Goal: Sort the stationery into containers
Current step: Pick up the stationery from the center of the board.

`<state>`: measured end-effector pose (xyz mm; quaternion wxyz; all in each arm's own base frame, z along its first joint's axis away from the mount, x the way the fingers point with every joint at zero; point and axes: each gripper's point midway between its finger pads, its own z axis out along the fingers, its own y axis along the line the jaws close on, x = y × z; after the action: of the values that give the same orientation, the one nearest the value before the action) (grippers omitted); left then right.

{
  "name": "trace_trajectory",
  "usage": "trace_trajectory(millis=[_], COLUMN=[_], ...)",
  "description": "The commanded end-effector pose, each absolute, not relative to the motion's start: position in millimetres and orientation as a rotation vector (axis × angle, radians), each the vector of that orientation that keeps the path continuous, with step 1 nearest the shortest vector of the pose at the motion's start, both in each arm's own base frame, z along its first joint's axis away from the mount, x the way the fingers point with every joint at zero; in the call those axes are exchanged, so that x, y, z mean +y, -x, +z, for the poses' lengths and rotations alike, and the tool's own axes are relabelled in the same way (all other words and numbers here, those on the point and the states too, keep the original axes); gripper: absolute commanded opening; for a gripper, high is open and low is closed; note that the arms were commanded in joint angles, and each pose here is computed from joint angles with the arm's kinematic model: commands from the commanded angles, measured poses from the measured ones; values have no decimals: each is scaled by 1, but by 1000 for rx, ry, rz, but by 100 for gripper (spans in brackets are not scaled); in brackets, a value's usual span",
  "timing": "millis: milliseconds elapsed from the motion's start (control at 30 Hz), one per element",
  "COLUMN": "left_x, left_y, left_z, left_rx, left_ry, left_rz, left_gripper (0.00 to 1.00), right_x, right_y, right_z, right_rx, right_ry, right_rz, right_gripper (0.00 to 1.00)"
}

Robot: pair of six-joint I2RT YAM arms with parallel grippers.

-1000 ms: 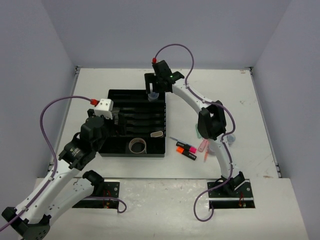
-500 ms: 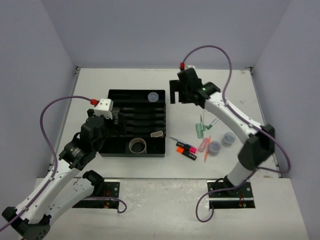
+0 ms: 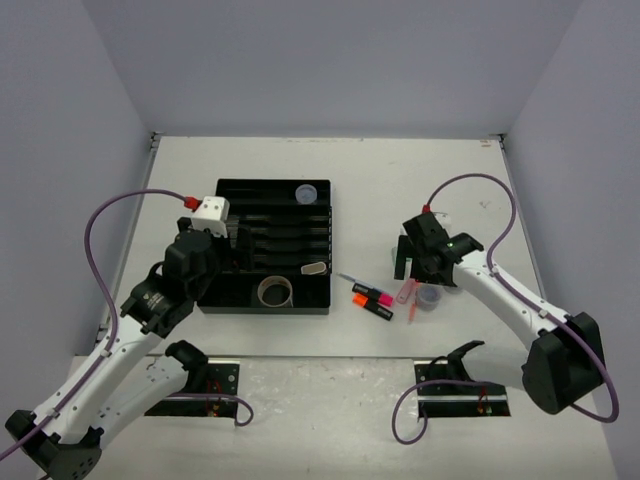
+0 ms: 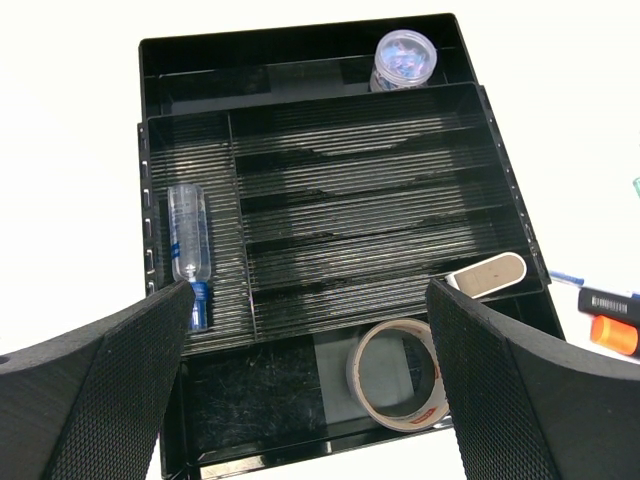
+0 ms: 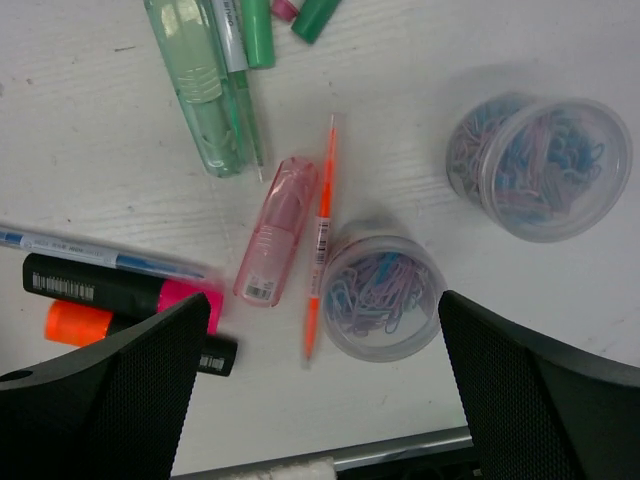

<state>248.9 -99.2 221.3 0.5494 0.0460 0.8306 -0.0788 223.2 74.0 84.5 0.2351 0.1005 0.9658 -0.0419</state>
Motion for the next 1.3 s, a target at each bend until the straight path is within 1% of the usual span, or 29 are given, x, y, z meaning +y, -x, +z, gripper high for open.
trace_trajectory(millis=[0,233,367,500,567,600,700,800,867,933,1033,1067,1167,1233,1267], left_x=[-103,-109,-112,-117,-118,-119,-120,-119,-119,-118,-118,-118,-118,-116,-114], left_y=[-252,-253,-250,-246,-245,-245,-244,-243,-243,-243,-243,-243,-244,-245,-245], left_z=[226,225,228,233,235,236,239,240,241,241,240,240,239,239,241], left_rx=[1943,1951,1938,1913,1907,1903,1892,1885,1884,1884,1884,1886,1889,1890,1885], left_ry=[-97,-123,-135,-156,-164,-166,-169,-169,-168,-165,-164,-165,-167,-159,-150], left_rz=[-219,-245,-272,-315,-327,-333,-342,-343,-343,-340,-338,-337,-335,-324,-314], left_gripper=[100,100,100,100,100,100,100,100,100,100,100,100,100,100,100], right_x=[67,55,50,51,53,53,54,57,58,58,59,58,58,63,65], right_y=[-227,-217,-218,-212,-211,-211,-210,-208,-207,-206,-205,-205,-206,-208,-210], right_z=[88,62,64,56,52,52,51,49,47,47,51,55,67,85,96], right_rx=[2589,2646,2607,2647,2666,2666,2675,2694,2708,2711,2691,2679,2652,2612,2587], right_ry=[-455,-554,-608,-653,-653,-653,-654,-647,-641,-639,-636,-632,-607,-564,-551], right_rz=[-107,-215,-232,-203,-204,-206,-199,-185,-180,-176,-148,-138,-111,-41,-15], right_gripper=[99,99,99,93,87,80,69,66,61,50,38,35,33,28,28])
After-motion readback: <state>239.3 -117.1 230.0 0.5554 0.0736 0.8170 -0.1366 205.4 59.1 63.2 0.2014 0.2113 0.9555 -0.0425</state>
